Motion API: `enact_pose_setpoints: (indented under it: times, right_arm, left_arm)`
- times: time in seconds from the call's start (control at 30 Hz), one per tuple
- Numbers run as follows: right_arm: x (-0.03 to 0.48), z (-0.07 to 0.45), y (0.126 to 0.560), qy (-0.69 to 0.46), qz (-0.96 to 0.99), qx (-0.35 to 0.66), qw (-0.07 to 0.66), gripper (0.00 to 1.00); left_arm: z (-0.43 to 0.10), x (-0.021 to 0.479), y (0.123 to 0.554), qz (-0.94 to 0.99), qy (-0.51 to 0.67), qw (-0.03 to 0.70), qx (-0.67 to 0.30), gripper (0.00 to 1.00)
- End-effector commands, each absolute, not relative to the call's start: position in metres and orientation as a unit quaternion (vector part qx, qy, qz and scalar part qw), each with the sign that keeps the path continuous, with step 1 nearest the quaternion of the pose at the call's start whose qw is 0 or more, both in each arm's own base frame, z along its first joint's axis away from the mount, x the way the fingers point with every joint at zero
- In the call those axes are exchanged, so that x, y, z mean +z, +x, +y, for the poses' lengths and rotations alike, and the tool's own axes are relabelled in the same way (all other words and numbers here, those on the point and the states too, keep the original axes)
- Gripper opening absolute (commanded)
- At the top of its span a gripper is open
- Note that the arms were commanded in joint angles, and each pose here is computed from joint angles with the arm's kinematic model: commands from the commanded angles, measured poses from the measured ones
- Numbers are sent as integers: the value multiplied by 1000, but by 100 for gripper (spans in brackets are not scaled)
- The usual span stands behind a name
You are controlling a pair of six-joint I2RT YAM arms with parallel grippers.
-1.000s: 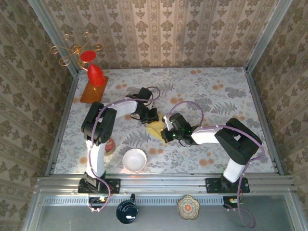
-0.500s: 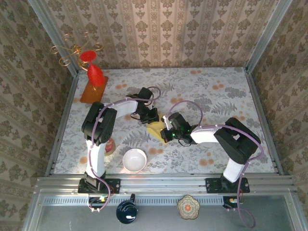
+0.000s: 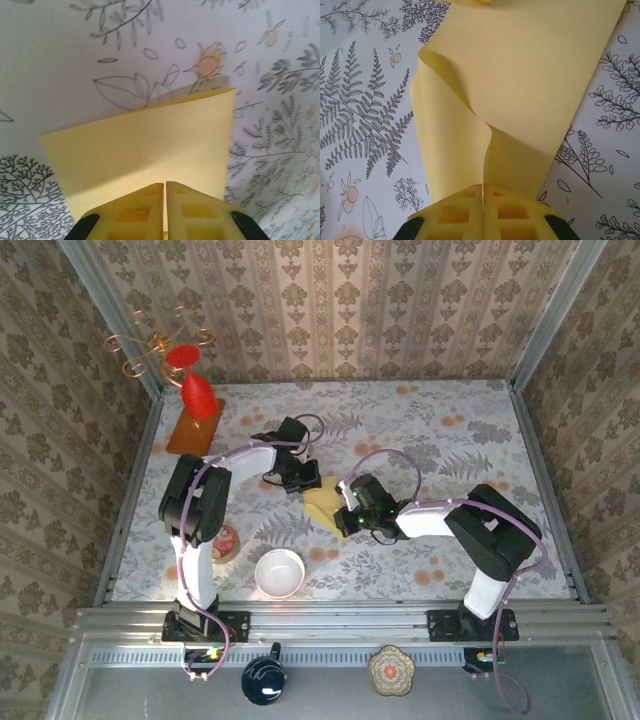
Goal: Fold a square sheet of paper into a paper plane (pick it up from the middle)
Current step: Third fold the triangle at the center of the table.
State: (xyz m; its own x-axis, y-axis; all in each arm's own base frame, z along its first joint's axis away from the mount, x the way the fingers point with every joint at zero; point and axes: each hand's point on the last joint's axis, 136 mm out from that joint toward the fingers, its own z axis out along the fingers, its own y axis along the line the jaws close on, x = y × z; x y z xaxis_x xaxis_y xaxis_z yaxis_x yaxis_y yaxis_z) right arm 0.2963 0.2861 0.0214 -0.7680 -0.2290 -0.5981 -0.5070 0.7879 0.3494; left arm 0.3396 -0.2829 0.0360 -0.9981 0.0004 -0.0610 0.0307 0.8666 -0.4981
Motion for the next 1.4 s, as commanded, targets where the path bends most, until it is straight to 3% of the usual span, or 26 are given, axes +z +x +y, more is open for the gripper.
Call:
enact_pose_setpoints:
  times: [0.0, 1.37]
  right_arm:
    - [23, 292, 300, -208, 903, 263, 270, 0]
    - [22, 299, 300, -222, 899, 279, 256, 0]
  left_arm:
    - [-274, 14, 326, 974, 15, -1, -225, 11]
    - [-275, 7, 322, 975, 17, -11, -223, 7]
